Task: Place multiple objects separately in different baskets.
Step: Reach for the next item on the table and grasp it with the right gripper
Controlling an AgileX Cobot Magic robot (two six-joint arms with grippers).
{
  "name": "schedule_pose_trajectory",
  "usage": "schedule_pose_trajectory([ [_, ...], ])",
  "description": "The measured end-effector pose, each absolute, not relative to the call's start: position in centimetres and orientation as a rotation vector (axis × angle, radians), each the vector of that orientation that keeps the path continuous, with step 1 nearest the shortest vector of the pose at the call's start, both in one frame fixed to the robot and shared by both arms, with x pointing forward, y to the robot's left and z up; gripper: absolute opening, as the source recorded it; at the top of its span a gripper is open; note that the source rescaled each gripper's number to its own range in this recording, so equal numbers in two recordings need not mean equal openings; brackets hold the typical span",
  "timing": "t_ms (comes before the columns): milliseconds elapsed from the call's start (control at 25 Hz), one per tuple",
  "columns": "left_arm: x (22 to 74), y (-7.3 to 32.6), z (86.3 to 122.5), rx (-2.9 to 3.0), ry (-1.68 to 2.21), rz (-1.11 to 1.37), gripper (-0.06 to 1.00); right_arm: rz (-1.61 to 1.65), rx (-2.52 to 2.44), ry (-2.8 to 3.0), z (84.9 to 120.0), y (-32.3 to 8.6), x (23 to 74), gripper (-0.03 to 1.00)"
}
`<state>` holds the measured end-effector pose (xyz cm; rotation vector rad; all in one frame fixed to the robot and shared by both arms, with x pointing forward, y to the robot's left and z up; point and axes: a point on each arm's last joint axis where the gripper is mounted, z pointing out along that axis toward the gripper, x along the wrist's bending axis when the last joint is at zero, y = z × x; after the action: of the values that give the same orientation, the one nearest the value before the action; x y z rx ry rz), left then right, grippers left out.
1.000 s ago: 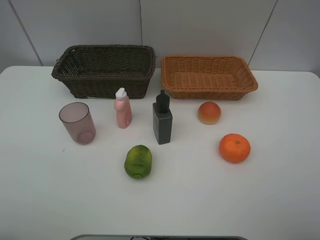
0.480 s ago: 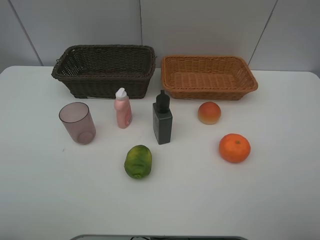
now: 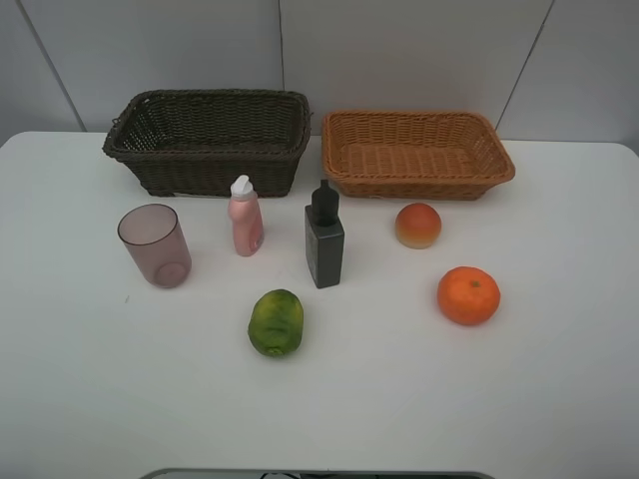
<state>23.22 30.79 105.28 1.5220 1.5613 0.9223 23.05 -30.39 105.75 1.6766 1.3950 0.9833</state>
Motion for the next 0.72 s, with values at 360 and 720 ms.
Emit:
schedule_pose_trajectory([
  [360, 23.22, 30.79, 105.28, 1.522, 1.561, 0.922, 0.92, 0.983, 1.677, 1.395, 105.75, -30.39, 23.05, 1.0],
  [720, 23.22, 30.79, 105.28, 1.522, 1.561, 0.922, 0.92, 0.983, 1.677, 1.395, 105.75, -30.39, 23.05, 1.0],
])
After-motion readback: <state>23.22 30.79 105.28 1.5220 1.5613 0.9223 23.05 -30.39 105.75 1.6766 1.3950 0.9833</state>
